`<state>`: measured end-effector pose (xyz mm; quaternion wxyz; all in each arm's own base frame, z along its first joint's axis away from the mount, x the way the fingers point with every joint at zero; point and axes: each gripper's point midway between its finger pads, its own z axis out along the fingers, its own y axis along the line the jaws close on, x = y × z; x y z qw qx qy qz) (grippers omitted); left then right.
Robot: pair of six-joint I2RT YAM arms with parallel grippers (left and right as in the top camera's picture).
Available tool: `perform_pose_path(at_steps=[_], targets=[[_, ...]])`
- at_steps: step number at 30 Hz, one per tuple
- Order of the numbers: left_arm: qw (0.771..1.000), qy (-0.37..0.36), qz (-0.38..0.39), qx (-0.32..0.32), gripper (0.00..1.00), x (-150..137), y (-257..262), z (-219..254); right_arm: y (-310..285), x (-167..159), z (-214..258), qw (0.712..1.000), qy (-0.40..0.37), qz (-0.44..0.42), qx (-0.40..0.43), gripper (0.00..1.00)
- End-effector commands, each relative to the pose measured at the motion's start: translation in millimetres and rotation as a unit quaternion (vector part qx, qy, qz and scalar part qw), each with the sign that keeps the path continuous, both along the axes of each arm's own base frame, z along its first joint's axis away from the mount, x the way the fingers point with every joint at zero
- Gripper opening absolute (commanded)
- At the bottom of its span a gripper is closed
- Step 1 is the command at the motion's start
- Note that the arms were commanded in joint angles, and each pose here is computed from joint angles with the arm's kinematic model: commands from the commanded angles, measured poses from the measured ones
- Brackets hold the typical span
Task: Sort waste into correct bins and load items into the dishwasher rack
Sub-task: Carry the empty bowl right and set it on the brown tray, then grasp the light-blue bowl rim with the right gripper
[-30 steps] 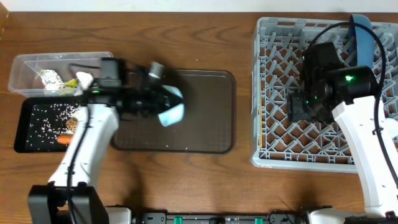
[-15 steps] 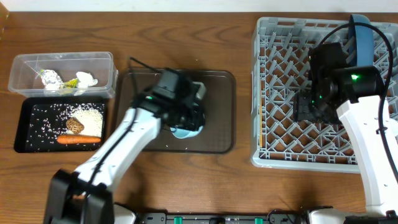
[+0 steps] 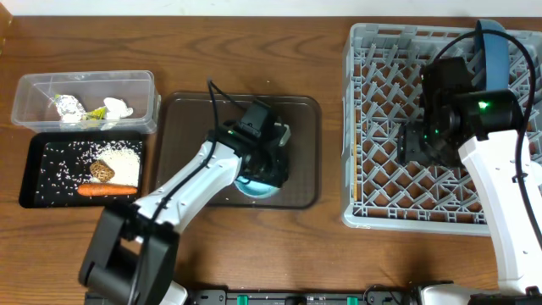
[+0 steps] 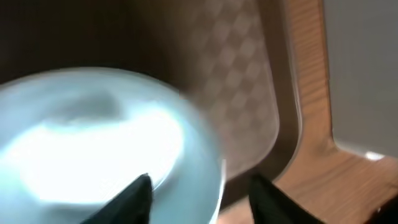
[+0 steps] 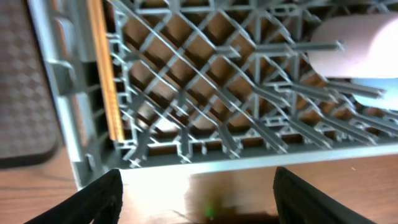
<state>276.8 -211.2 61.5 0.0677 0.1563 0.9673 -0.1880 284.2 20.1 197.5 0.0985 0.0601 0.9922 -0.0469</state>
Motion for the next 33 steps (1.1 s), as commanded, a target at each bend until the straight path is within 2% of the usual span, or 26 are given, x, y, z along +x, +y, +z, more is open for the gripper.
perform_pose_path(at_steps=[1, 4, 9, 13, 17, 20, 24, 27, 31, 33], targets=[[0.996, -0.076, 0.036, 0.008, 0.53, 26, 22, 52, 18, 8, 1, 0.998, -0.015, 0.028, 0.049, 0.76], [0.990, -0.108, 0.085, 0.018, 0.62, 29, 59, 85, 49, 20, 6, 0.989, -0.042, 0.083, 0.111, 0.77], [0.972, -0.125, 0.195, 0.027, 0.75, 17, 133, 123, 101, 41, 19, 0.967, -0.095, 0.152, 0.180, 0.79], [0.950, -0.103, 0.294, 0.037, 0.79, 4, 186, 128, 145, 54, 18, 0.951, -0.122, 0.209, 0.192, 0.81], [0.919, -0.061, 0.388, 0.040, 0.83, -6, 221, 117, 189, 62, -3, 0.940, -0.119, 0.257, 0.191, 0.80], [0.909, -0.042, 0.413, 0.044, 0.84, -11, 234, 106, 209, 68, -32, 0.944, -0.100, 0.263, 0.171, 0.78], [0.906, -0.028, 0.419, 0.047, 0.84, -12, 236, 99, 226, 66, -73, 0.949, -0.057, 0.265, 0.161, 0.73], [0.906, -0.023, 0.419, 0.048, 0.84, -11, 236, 96, 235, 59, -106, 0.951, -0.017, 0.269, 0.151, 0.68], [0.907, -0.018, 0.419, 0.049, 0.84, -11, 236, 93, 245, 49, -143, 0.953, 0.029, 0.265, 0.145, 0.67], [0.907, -0.017, 0.419, 0.049, 0.85, -11, 236, 93, 250, 41, -157, 0.951, 0.050, 0.271, 0.144, 0.63]])
